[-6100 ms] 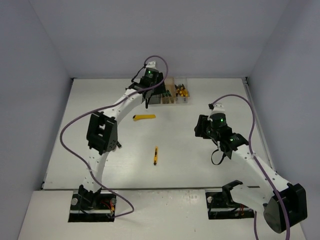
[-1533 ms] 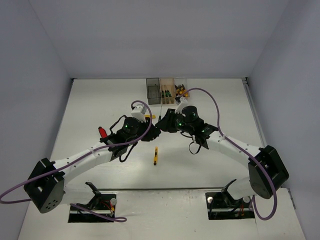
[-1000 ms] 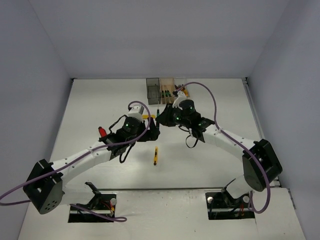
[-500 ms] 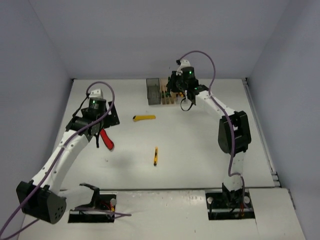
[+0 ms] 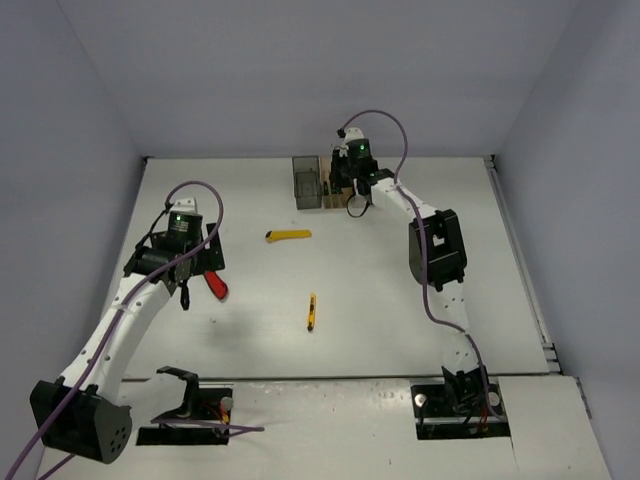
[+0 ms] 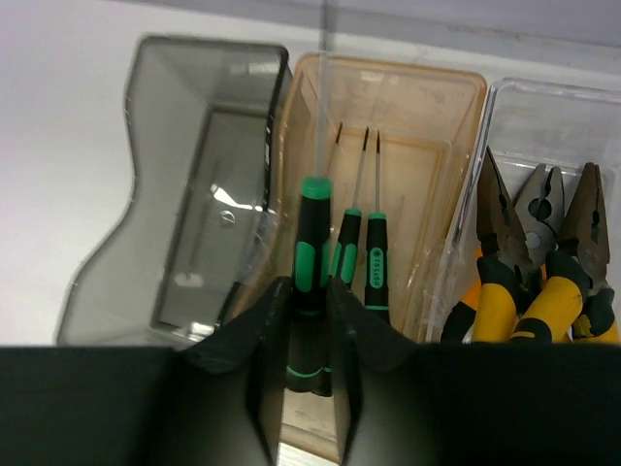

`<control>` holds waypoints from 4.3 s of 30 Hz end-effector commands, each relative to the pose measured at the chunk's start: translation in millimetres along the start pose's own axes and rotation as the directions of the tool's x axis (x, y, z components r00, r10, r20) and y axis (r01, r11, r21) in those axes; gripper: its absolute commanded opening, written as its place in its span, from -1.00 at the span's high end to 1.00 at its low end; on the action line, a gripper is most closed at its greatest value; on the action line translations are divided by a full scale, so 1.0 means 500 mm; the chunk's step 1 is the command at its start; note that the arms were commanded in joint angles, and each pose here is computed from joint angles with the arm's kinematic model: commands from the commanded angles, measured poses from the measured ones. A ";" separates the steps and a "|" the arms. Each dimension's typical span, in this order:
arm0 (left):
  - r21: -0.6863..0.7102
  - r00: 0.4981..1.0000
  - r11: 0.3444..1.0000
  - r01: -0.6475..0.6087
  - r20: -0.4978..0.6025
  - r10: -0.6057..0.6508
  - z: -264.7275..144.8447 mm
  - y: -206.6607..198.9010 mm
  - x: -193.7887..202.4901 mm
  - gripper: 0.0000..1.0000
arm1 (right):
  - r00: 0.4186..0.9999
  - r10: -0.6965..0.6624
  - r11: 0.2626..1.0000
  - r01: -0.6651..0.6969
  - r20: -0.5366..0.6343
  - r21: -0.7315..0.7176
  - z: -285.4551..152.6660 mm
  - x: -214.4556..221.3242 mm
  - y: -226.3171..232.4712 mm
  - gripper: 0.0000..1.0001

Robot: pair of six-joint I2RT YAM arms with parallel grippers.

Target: Sort the tools into containers

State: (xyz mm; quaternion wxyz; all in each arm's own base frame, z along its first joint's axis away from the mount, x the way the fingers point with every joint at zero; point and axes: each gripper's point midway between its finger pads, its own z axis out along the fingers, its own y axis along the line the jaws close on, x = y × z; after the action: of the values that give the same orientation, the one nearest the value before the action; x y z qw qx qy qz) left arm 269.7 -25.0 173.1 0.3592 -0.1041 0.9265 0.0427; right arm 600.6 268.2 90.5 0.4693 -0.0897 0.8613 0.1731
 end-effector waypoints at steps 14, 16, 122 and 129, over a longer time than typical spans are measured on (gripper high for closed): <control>0.028 0.995 0.998 0.048 0.083 -0.050 -0.026 0.017 -0.043 -0.63 | 0.978 0.024 0.998 -0.036 0.209 0.053 -0.295 -0.168 0.088 -0.01; 0.029 0.994 0.998 0.054 0.093 -0.057 -0.030 0.020 -0.044 -0.63 | 0.987 0.061 0.997 -0.066 0.150 0.031 -0.329 -0.098 0.124 -0.02; 0.437 0.658 0.503 -0.746 0.368 0.657 0.031 -0.385 -0.142 -0.63 | 0.977 -0.073 0.996 0.081 0.199 -0.033 -0.512 -0.104 0.107 0.10; 0.483 0.538 0.354 -0.801 0.318 0.781 0.162 -0.467 -0.139 -0.62 | 0.985 0.050 0.998 -0.041 0.164 -0.057 -0.646 0.034 0.076 0.06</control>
State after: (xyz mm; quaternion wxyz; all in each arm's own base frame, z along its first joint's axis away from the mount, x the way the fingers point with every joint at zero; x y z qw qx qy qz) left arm 407.8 -214.5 170.1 0.3417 0.4018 0.8465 -0.0725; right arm 365.0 188.2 260.1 0.5505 -0.0933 0.8102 0.1782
